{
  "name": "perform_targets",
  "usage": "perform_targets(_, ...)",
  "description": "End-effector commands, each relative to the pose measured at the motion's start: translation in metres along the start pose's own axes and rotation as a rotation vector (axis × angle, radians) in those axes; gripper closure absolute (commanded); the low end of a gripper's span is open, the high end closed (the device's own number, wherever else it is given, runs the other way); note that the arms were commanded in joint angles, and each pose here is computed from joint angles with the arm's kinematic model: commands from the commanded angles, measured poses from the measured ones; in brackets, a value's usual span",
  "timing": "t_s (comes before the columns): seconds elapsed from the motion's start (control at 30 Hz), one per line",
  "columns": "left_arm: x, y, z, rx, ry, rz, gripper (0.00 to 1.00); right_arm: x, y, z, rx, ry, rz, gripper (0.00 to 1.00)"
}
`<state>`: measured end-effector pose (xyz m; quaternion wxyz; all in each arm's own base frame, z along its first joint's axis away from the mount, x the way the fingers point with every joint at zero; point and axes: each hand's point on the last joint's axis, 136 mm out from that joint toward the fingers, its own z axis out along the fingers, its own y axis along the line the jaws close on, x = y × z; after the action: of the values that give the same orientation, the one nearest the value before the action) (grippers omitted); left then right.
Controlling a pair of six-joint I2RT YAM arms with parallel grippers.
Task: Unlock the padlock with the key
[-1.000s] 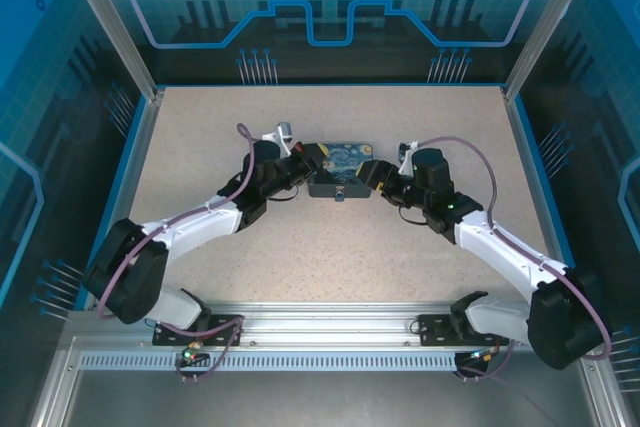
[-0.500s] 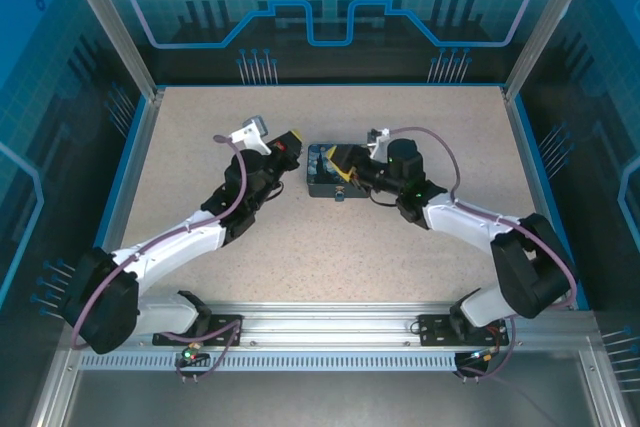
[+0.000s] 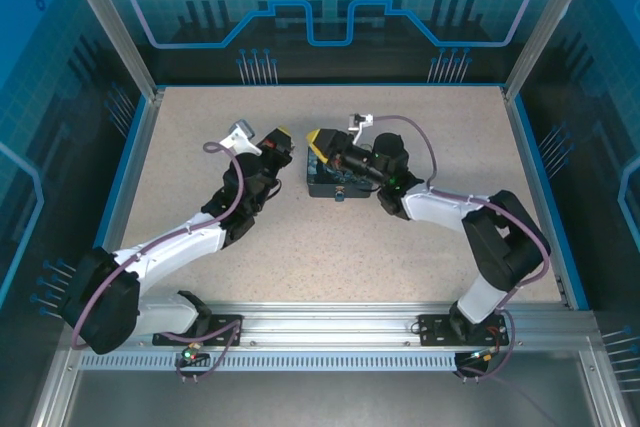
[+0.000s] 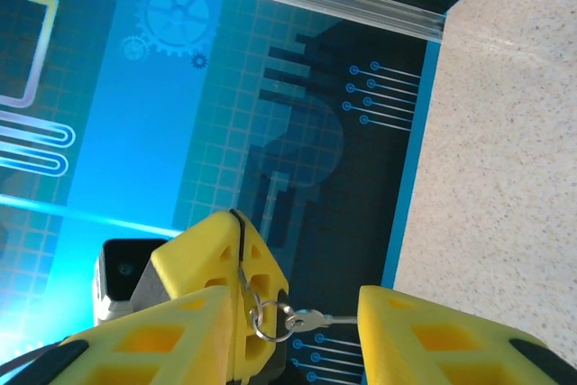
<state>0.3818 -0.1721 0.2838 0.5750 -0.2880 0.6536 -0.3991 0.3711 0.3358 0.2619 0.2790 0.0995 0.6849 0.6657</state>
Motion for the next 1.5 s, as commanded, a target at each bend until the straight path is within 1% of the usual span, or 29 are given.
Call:
perform_targets(0.0, -0.005, 0.0, -0.001, 0.009, -0.04, -0.093, 1.0, -0.004, 0.028, 0.011, -0.11, -0.021, -0.004, 0.6)
perform_targets(0.37, 0.002, 0.013, 0.002, -0.021, -0.05, -0.212, 1.0, 0.003, 0.027, 0.026, -0.144, -0.01, 0.047, 0.63)
perform_targets(0.57, 0.002, 0.016, 0.005, -0.026, -0.063, -0.239, 1.0, 0.007, 0.027, 0.033, -0.162, 0.0, 0.076, 0.64)
perform_targets(0.77, 0.001, 0.017, 0.006, -0.027, -0.074, -0.254, 1.0, 0.016, 0.019, 0.035, -0.146, 0.013, 0.09, 0.66)
perform_targets(1.1, -0.002, 0.014, 0.007, -0.022, -0.084, -0.259, 1.0, 0.021, 0.009, 0.033, -0.131, 0.015, 0.116, 0.76)
perform_targets(1.2, -0.001, 0.014, 0.007, -0.024, -0.086, -0.26, 1.0, 0.023, 0.007, 0.032, -0.126, 0.021, 0.12, 0.77)
perform_targets(1.33, 0.0, 0.014, 0.009, -0.021, -0.081, -0.266, 1.0, 0.025, 0.005, 0.032, -0.121, 0.021, 0.123, 0.81)
perform_targets(1.47, 0.0, 0.013, 0.009, -0.021, -0.081, -0.265, 1.0, 0.027, 0.004, 0.033, -0.119, 0.027, 0.126, 0.87)
